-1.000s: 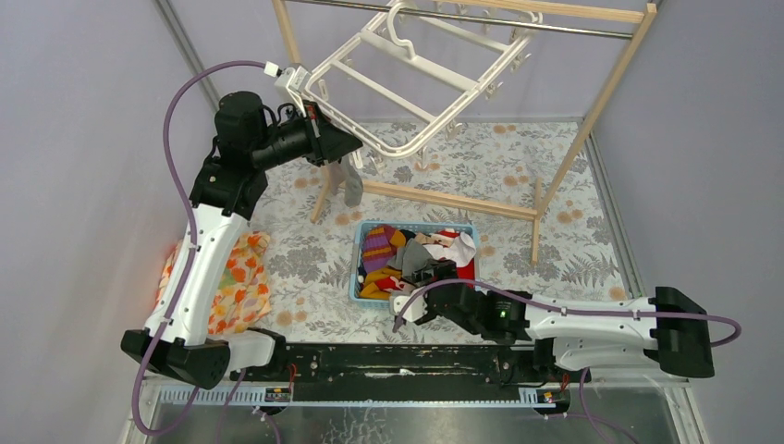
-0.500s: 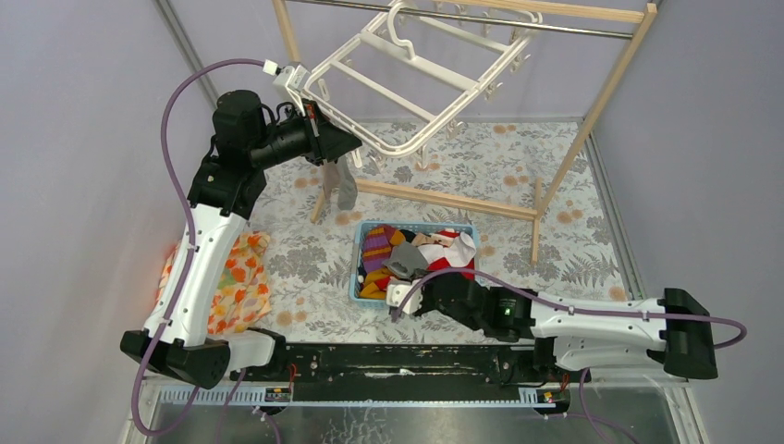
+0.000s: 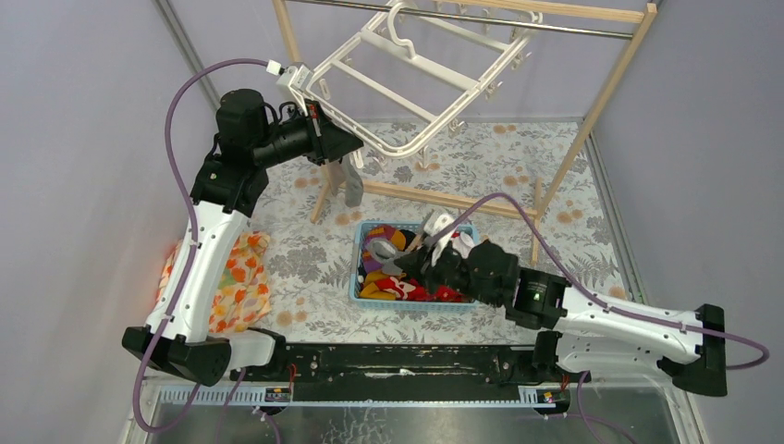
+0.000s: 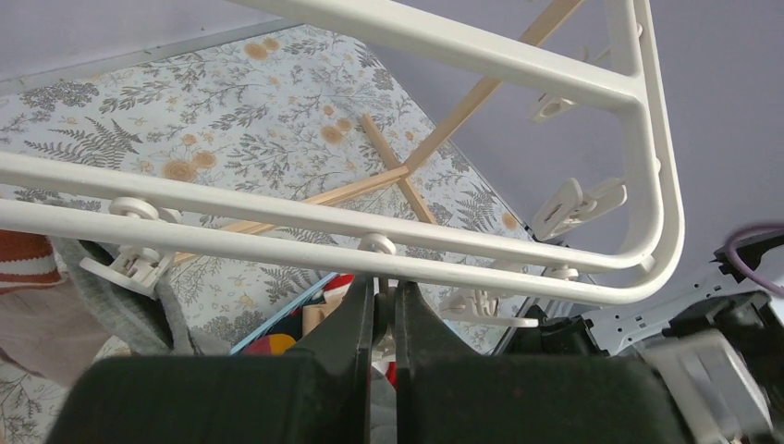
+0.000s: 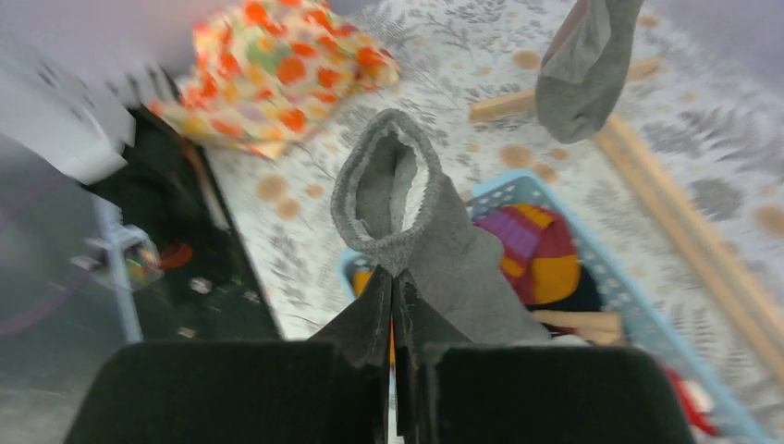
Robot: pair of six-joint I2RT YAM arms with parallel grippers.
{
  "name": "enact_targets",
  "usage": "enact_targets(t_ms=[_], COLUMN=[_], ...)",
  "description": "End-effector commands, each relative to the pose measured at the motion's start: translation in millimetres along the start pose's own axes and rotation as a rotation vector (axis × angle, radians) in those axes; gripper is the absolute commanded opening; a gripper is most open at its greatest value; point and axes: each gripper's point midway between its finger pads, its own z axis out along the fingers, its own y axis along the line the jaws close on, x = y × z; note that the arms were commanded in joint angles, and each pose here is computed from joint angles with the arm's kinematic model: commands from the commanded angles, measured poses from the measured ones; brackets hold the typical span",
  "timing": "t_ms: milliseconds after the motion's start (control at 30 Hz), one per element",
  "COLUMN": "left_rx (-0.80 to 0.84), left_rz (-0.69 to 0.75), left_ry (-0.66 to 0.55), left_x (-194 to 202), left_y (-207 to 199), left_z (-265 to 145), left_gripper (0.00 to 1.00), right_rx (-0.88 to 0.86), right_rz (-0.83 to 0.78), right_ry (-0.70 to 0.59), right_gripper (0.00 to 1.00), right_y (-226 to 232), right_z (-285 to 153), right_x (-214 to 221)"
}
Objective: Clip the socks to the hanger
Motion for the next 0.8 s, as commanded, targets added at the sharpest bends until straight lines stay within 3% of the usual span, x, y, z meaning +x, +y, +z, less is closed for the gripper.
enact_targets(t_ms=[0,167,333,533,767], left_rx=[0.027,0.036,0.041,0.039,0.047], left_rz=[-0.005,-0.008,-0.006,-0.005,-0.012], left_ry=[0.011,0.009,0.011,0.021,0.024], left_x=[0.1,-0.7,0.6,6.6,7.6], left_y=[-5.7,-7.5,-8.5,-5.2,-3.7], left_z=[-1.0,-0.8,-1.8,-0.8,2.5], left_gripper=[0.0,0.0,0.0,0.0,0.0], right_rx=[-0.126,-0.168,0.019,0.276,0.354], right_rz=[0.555,0.919,1.028,1.055,1.106], right_ry=[-0.135,-0.099,0.041,-0.011,-0.1], right_gripper=[0.0,0.0,0.0,0.01,0.42], right_y=[3.9,-12.2,-38.0,-77.1,-91.0], right_z=[-10.2,-7.7,0.7,-11.8,-16.7], right_x=[-46.9,-13.3,52.6,96.2,114.9])
